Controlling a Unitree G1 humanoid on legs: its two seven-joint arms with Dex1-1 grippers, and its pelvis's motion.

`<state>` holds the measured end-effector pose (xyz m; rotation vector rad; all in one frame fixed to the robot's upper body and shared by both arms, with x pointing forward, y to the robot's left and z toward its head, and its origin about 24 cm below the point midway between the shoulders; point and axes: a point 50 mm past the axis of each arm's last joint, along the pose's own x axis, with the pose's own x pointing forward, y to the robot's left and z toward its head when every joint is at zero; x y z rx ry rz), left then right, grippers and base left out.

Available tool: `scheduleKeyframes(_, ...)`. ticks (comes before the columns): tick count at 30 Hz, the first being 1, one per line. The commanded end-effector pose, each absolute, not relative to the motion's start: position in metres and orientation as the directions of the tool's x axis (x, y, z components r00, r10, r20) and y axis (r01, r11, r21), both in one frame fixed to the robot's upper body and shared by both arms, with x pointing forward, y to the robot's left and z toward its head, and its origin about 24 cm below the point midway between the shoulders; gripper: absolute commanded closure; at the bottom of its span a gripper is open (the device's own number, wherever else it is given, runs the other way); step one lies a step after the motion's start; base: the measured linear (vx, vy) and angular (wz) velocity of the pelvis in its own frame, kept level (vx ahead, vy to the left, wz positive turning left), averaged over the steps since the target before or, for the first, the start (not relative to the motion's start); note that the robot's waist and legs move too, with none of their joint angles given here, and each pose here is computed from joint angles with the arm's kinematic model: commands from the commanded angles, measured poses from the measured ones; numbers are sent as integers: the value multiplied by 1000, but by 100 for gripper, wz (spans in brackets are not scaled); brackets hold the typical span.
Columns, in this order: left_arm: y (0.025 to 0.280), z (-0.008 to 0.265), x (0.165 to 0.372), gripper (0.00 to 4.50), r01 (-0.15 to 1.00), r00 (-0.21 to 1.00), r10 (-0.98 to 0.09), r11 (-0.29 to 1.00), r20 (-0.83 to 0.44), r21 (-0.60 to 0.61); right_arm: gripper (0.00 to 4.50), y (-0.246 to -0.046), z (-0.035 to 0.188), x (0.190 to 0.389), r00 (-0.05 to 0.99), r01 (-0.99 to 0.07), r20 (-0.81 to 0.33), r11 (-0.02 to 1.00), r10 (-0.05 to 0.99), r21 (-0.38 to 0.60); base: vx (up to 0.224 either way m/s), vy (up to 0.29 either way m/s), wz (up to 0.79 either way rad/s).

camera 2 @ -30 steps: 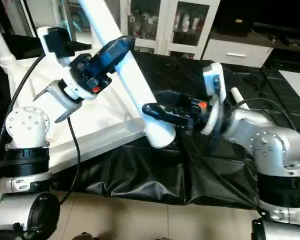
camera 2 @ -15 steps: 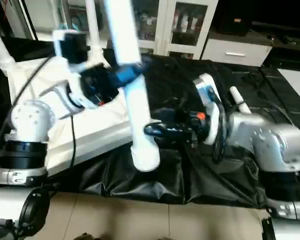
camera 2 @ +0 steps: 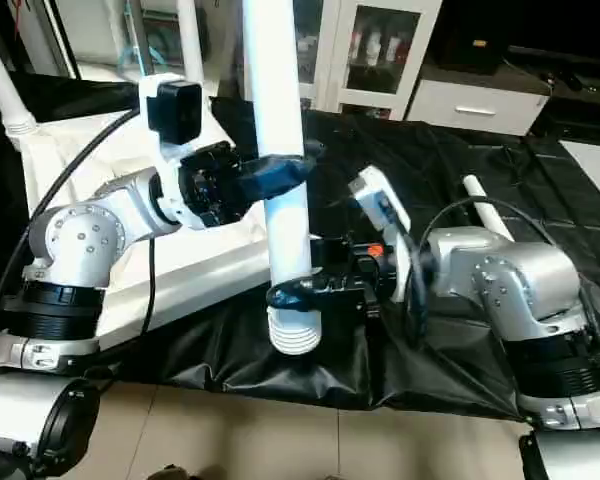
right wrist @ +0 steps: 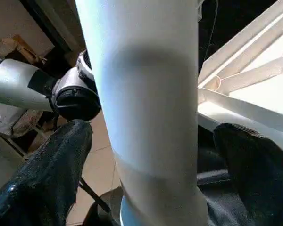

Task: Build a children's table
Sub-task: Pick table leg

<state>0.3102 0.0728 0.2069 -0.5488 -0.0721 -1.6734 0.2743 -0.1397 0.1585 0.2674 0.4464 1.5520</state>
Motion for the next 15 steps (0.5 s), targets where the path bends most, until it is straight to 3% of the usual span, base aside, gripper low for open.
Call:
scheduleKeyframes(1,69,210,310,267,952,-93,-924,-192,372,-240,0,-139,163,275,-46,-911,-115,6,992,413,0,0,0)
scheduleKeyframes(2,68,209,310,267,951,-97,-925,-195,367,-239,29,-138,162,275,-51,-912,-120,3,991,409,0,0,0)
scheduleKeyframes(15,66,203,308,267,948,-118,-935,-206,335,-242,134,-136,158,274,-80,-915,-136,-19,987,404,0,0,0)
